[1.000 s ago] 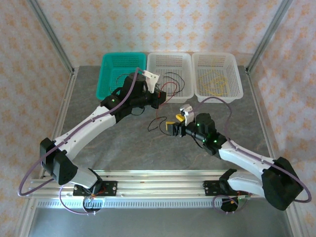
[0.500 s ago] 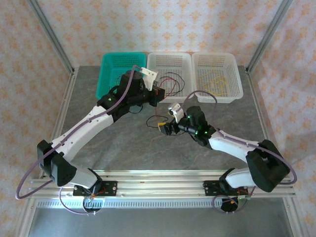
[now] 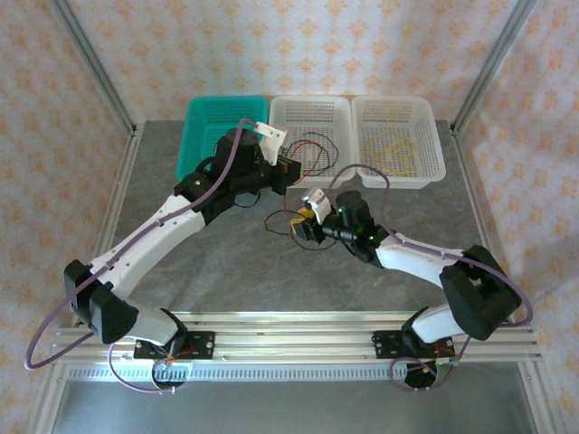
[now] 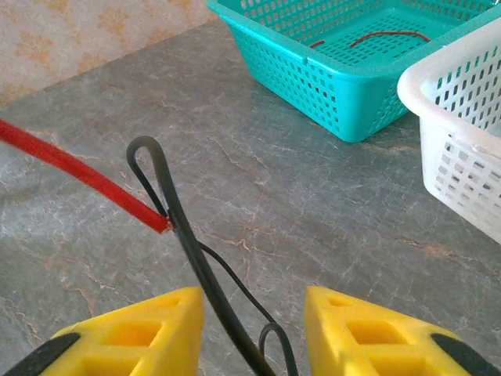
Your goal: Untangle the cables
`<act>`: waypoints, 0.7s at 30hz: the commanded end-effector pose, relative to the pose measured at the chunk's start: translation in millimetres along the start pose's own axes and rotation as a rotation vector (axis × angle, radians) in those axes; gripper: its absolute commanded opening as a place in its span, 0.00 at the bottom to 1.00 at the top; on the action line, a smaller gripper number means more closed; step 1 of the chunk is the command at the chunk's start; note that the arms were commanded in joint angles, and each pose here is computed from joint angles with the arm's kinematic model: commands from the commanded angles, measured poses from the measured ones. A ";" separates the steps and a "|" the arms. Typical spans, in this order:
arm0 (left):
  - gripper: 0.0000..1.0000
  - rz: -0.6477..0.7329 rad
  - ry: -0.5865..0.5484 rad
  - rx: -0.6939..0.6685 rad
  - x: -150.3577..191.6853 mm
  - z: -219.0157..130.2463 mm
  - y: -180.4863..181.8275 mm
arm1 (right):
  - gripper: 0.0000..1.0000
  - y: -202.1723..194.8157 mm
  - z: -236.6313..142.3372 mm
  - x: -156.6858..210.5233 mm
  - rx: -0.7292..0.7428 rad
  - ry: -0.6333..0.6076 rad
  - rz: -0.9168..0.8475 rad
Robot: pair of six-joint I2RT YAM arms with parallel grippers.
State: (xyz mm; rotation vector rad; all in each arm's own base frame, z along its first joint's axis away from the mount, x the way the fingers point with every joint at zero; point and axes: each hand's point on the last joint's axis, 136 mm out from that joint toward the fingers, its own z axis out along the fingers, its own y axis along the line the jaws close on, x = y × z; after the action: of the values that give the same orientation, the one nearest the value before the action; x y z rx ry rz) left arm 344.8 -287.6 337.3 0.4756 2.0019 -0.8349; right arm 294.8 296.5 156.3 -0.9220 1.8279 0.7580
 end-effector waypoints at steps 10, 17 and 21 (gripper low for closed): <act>0.00 0.014 -0.043 0.000 -13.1 -18.0 -3.4 | 0.16 -5.0 -16.3 -23.8 0.052 -0.069 0.009; 0.00 0.015 -0.069 -0.008 -17.4 -25.6 -1.9 | 0.05 -9.1 -27.1 -25.1 0.100 -0.067 0.020; 0.00 0.025 -0.116 -0.016 -26.8 -37.8 -3.2 | 0.00 -18.9 -36.5 -20.4 0.174 -0.053 0.056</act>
State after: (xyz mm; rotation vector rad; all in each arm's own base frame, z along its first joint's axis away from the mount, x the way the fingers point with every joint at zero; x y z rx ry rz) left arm 338.8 -274.5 355.4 0.4535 1.9561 -0.8281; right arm 296.8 279.3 191.2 -0.8076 1.7994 0.7009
